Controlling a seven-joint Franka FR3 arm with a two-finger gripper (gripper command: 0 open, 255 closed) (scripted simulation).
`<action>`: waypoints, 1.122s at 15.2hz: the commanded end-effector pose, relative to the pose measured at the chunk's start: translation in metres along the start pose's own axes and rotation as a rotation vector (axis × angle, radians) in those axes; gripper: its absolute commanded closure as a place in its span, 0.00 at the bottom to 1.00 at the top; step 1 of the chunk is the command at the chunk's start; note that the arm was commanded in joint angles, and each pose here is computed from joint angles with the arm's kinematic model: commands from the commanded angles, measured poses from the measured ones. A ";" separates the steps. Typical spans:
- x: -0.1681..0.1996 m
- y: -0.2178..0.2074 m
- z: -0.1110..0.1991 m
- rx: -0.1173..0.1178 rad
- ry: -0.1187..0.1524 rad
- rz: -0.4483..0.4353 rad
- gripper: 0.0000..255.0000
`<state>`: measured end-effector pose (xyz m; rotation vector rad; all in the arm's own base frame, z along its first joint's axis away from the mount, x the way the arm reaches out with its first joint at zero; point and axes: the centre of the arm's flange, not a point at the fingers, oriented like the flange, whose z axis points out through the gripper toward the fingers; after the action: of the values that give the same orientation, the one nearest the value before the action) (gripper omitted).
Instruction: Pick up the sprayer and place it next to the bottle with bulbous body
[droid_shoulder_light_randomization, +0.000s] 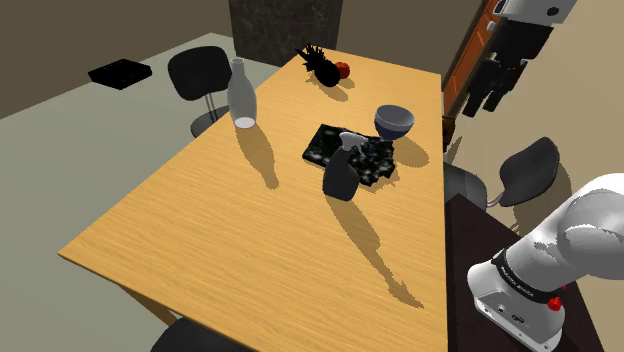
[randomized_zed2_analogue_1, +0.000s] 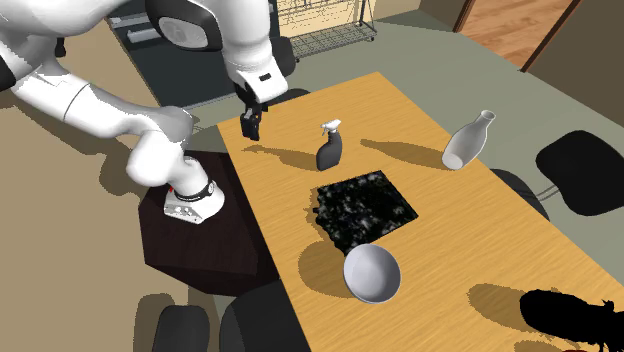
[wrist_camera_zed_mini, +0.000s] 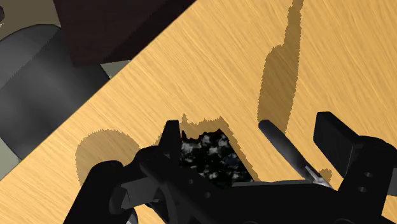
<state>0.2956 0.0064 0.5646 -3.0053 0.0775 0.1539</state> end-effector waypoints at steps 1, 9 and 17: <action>0.000 0.000 0.000 0.000 0.000 0.000 0.00; 0.023 -0.024 0.089 0.006 0.202 -0.227 0.00; 0.058 -0.054 0.172 0.012 0.404 -0.454 0.00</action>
<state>0.3351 0.0746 0.4081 -2.9122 -0.5138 -0.4413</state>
